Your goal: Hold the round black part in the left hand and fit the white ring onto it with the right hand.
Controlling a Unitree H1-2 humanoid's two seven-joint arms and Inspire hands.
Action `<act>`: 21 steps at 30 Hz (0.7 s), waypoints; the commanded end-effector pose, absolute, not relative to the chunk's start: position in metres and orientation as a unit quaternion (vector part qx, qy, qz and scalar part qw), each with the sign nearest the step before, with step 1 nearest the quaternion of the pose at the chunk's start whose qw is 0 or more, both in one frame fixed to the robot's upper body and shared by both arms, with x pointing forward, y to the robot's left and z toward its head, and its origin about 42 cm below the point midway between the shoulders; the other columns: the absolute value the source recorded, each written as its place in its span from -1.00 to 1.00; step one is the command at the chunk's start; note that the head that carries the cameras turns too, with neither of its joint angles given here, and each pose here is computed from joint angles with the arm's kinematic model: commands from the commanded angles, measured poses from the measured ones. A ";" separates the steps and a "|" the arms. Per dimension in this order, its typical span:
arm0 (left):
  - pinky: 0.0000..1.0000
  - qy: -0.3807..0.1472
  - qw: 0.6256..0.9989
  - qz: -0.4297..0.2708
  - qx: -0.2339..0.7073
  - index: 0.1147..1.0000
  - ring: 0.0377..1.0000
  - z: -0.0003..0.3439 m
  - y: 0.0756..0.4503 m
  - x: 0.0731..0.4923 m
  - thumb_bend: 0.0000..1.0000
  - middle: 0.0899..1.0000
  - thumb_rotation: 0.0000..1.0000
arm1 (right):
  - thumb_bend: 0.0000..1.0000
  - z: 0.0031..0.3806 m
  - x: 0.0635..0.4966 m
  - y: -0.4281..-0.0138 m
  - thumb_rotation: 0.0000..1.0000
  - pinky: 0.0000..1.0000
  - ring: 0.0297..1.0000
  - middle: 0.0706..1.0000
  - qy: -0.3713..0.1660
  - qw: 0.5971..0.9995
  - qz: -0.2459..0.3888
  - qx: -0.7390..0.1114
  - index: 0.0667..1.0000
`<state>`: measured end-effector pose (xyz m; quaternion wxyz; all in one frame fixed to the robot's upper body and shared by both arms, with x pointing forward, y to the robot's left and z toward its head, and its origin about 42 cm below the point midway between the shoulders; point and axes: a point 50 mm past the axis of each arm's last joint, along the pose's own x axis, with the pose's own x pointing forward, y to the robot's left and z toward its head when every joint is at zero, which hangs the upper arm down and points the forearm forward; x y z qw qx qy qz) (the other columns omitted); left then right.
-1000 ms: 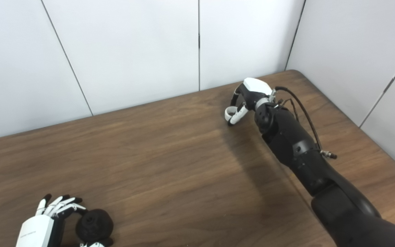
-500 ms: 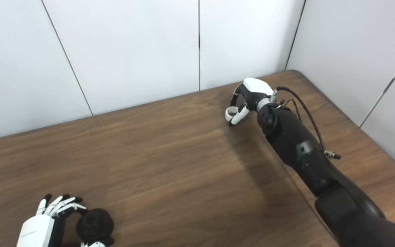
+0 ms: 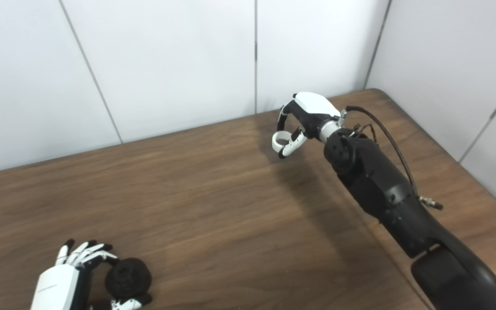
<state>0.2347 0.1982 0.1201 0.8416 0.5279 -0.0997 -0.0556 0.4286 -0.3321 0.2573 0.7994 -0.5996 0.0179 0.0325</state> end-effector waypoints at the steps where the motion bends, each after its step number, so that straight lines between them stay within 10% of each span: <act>1: 1.00 -0.108 0.838 -0.056 0.532 -0.17 0.76 0.124 0.194 0.234 0.05 0.52 -0.89 | 0.05 0.284 0.429 -0.325 -0.73 1.00 0.99 0.67 -0.020 0.794 0.024 -0.607 -0.10; 21: 1.00 -0.118 0.837 -0.057 0.532 -0.17 0.76 0.121 0.175 0.238 0.05 0.51 -0.89 | 0.05 0.287 0.349 -0.219 -0.73 1.00 0.95 0.62 -0.133 0.772 0.181 -0.594 -0.11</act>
